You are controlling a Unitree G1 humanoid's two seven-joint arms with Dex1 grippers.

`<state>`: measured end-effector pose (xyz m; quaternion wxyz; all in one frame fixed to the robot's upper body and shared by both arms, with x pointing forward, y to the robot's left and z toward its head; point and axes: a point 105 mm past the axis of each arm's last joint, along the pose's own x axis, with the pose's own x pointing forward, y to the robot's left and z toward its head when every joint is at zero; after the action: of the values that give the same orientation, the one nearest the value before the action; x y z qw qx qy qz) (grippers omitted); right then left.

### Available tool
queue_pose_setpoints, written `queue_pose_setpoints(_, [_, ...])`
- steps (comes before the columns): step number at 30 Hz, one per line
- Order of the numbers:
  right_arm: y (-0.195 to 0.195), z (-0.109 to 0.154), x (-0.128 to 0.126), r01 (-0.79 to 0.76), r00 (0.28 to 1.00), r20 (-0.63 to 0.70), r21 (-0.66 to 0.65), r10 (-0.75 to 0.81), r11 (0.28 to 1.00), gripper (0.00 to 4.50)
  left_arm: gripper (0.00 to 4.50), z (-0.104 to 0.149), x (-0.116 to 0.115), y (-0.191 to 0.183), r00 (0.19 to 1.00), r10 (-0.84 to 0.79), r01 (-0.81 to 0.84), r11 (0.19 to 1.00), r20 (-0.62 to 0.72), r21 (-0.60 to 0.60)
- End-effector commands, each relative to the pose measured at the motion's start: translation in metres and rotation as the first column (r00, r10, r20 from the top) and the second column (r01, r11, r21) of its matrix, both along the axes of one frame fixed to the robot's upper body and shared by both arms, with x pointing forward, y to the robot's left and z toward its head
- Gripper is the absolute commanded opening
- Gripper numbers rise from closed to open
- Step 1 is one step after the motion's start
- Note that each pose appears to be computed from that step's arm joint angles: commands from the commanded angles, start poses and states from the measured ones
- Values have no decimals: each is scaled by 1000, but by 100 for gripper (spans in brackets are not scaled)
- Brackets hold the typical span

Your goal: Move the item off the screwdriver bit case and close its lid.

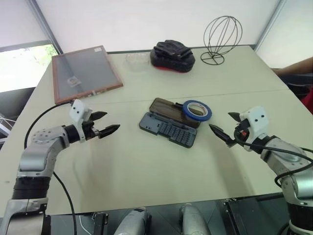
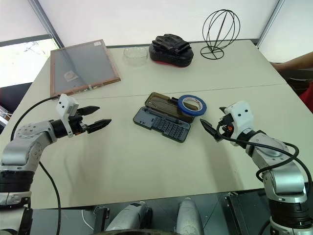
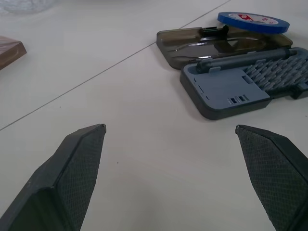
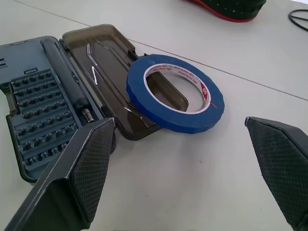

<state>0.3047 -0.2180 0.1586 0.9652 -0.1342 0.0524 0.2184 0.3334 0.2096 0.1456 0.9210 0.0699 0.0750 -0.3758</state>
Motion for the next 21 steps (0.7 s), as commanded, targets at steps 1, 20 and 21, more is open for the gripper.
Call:
queue_pose_setpoints(1, [9, 19, 0, -32, 997, 67, -12, 33, 999, 447, 450, 10, -1, -1, 999, -13, 13, 1000, 35, -5])
queue_pose_setpoints(20, [55, 15, 49, -216, 975, -35, 58, 218, 975, 447, 450, 46, -13, -41, 961, -273, 272, 962, 46, 26])
queue_pose_setpoints(21, [56, 11, 54, -217, 974, -56, 59, 221, 974, 447, 450, 49, -14, -43, 956, -288, 287, 958, 49, 28])
